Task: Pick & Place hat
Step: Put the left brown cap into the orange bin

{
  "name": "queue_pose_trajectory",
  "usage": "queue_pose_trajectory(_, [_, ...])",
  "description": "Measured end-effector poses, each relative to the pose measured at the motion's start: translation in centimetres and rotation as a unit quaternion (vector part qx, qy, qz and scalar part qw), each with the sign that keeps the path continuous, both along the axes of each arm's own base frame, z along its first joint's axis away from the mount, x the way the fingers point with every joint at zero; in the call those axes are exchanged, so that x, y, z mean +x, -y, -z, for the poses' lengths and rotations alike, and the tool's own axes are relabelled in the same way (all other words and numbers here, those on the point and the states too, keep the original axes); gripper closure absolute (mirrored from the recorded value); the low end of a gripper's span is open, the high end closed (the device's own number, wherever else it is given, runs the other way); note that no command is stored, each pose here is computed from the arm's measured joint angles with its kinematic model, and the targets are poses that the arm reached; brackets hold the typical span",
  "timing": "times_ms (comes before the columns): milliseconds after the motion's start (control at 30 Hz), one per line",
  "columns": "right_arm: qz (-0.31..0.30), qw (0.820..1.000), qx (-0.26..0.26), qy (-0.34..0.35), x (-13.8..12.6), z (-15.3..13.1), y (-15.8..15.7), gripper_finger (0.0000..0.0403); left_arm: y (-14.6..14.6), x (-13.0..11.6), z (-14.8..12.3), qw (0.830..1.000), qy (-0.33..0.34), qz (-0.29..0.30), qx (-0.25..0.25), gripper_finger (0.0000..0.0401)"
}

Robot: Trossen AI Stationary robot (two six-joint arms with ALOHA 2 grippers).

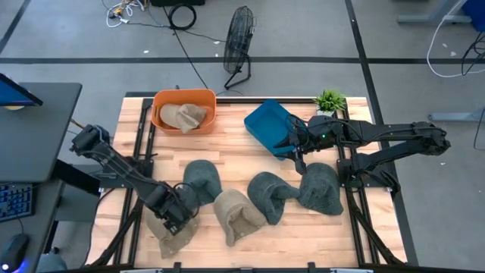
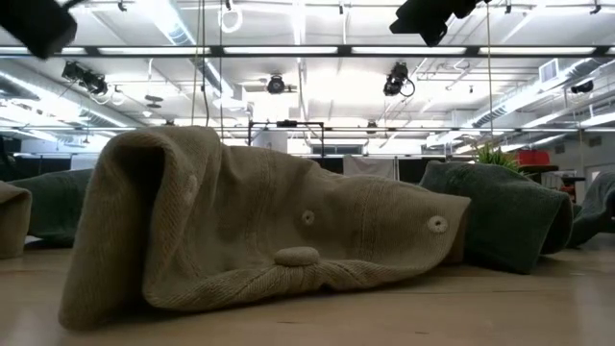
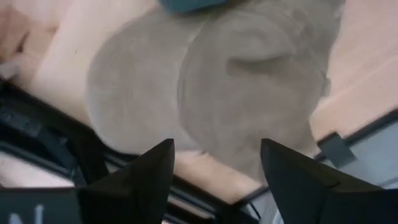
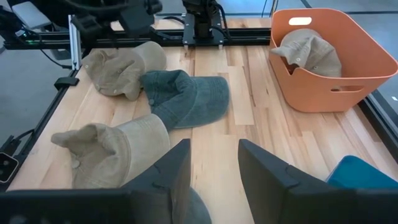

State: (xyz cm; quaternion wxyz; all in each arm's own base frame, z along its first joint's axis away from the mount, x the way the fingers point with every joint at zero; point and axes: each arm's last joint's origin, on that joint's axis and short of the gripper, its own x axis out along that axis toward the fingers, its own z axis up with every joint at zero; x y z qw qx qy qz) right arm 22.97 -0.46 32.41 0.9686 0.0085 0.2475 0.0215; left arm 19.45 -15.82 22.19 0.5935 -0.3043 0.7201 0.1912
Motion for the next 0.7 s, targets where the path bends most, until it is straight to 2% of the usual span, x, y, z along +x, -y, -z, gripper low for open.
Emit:
queue_pose_trajectory(167, [0.0,1.0,0.0,0.0,0.0,0.0,0.0,0.0266,0.3,0.4,2.2,0.999,0.042,-0.002,-0.033,0.0154])
queue_pose_trajectory(367, [0.003,1.0,0.006,0.0,0.0,0.0,0.0,0.0266,-0.5,-0.6,4.2,1.0,0.016,-0.019,-0.009,0.0154])
queue_pose_trajectory(500, [0.005,1.0,0.009,0.0,0.0,0.0,0.0,0.0266,-0.8,-1.0,4.8,1.0,0.008,-0.008,-0.002,0.0156])
queue_pose_trajectory(600, [0.005,1.0,0.009,0.0,0.0,0.0,0.0,0.0266,-0.9,-1.1,4.9,1.0,0.009,0.002,-0.002,0.0178])
queue_pose_trajectory(700, [0.005,1.0,0.009,0.0,0.0,0.0,0.0,0.0266,-0.9,-1.1,4.9,1.0,0.008,0.0,0.0,0.0226])
